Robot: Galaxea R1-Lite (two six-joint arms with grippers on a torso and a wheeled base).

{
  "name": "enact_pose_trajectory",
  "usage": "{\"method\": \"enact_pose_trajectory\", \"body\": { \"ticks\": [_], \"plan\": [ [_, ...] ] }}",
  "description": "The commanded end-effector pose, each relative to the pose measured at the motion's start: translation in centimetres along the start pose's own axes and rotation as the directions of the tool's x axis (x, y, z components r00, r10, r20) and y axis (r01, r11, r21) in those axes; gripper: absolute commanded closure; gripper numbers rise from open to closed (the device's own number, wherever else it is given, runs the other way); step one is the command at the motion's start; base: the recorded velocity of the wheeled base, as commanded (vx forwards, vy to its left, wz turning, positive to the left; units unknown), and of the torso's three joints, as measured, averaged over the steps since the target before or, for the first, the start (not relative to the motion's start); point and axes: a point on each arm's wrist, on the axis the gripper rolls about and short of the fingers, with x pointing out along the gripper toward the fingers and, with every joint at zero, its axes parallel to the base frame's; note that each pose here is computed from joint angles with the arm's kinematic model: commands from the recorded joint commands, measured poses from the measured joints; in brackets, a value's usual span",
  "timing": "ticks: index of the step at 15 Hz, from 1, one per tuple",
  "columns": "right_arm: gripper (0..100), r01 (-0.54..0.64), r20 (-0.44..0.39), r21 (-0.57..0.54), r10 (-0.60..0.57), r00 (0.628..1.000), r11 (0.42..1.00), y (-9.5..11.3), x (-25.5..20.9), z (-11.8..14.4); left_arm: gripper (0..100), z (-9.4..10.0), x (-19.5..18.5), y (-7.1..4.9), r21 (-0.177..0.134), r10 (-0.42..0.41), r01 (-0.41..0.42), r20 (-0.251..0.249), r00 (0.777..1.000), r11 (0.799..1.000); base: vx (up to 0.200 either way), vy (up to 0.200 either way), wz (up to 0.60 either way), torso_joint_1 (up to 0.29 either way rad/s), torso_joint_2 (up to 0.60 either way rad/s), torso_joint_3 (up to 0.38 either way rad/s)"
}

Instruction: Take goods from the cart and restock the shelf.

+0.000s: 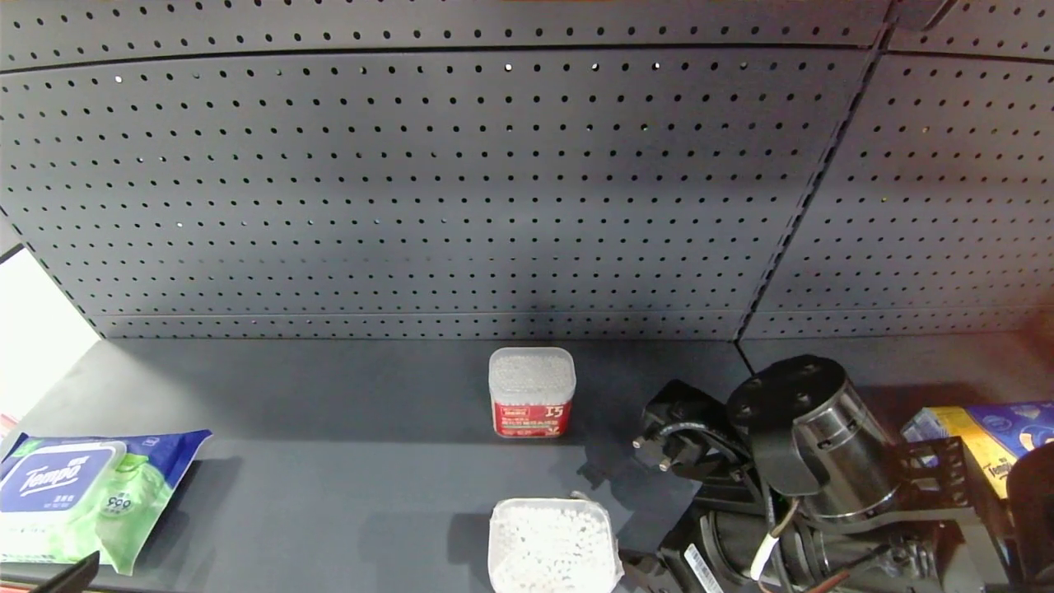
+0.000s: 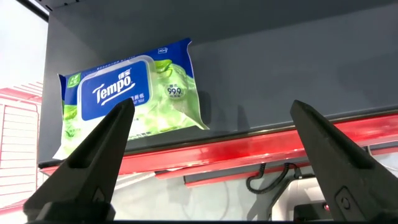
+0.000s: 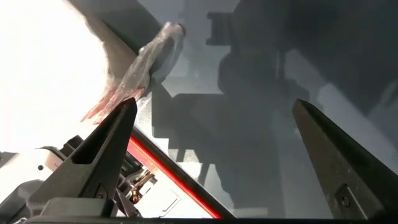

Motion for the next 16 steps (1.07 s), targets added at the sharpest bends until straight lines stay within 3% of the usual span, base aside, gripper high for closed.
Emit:
{"method": "enact_pose_trajectory", "body": {
  "ticks": [1, 16],
  "plan": [
    [0, -0.001, 0.001, -0.001, 0.001, 1.000, 1.000, 0.07, 0.05, 0.05, 0, 0.00, 0.01, 0.00, 0.000, 0.001, -0.001, -0.001, 1.000, 1.000, 0.000, 0.000, 0.00, 0.000, 0.00, 0.000],
    [0, -0.003, -0.003, -0.013, 0.003, 1.000, 1.000, 0.70, 0.32, 0.17, 0, -0.05, -0.13, 0.03, -0.005, 0.002, -0.002, 0.007, 1.000, 1.000, 0.000, 0.000, 0.00, 0.000, 0.00, 0.000]
  ]
}}
